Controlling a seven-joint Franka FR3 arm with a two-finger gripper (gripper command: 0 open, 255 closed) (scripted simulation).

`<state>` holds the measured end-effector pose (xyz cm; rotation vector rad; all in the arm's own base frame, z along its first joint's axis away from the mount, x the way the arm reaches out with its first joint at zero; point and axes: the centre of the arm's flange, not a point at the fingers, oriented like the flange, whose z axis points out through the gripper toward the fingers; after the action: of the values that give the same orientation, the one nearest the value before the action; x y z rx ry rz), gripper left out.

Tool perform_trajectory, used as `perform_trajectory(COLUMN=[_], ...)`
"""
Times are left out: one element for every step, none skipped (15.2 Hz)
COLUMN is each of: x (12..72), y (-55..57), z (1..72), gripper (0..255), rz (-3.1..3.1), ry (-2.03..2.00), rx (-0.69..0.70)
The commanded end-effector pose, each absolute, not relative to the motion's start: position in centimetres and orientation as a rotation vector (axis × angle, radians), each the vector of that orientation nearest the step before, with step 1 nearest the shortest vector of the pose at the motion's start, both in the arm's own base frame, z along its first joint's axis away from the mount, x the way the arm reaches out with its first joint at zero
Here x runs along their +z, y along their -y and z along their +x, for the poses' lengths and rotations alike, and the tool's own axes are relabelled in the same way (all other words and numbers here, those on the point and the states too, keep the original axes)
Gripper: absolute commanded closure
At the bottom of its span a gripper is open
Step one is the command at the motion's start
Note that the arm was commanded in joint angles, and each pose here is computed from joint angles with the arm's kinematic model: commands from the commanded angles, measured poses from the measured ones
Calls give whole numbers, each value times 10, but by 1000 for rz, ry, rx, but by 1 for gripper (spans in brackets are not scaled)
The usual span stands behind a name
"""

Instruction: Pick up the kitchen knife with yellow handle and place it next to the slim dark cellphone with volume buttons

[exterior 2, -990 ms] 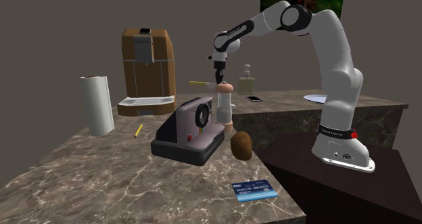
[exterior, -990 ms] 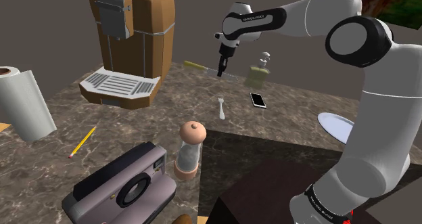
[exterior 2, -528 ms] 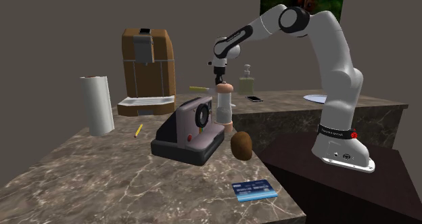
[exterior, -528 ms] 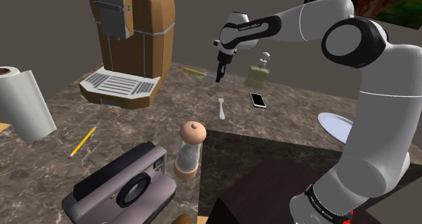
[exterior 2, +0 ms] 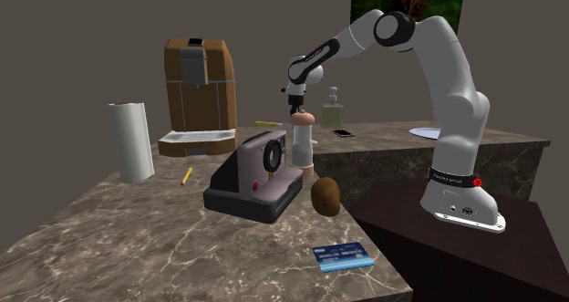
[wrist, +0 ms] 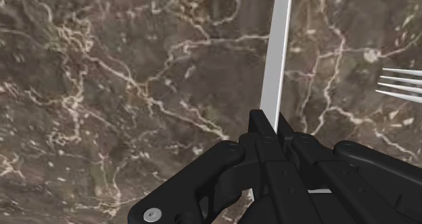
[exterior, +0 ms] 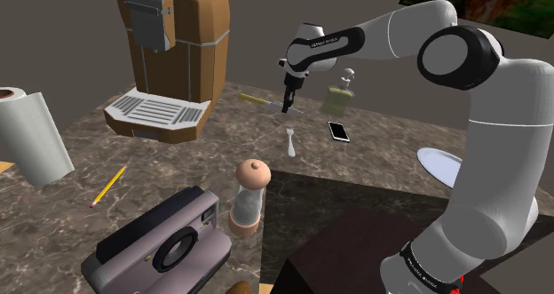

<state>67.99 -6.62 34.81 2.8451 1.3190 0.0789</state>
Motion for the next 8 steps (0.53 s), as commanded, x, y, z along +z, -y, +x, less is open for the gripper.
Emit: perform_trajectory(x=[348, 348, 348, 348, 348, 348, 348, 348], y=[66, 66, 66, 66, 66, 66, 66, 66], z=[680, 680, 680, 680, 680, 680, 680, 680], gripper=[255, 255, 255, 0, 0, 0, 0, 0], rz=[2845, 2845, 2845, 2845, 2845, 2845, 2845, 2845], ry=[-1319, -1319, -1319, -1319, -1319, -1319, -1319, -1319], rx=[79, 79, 79, 79, 79, 79, 79, 79])
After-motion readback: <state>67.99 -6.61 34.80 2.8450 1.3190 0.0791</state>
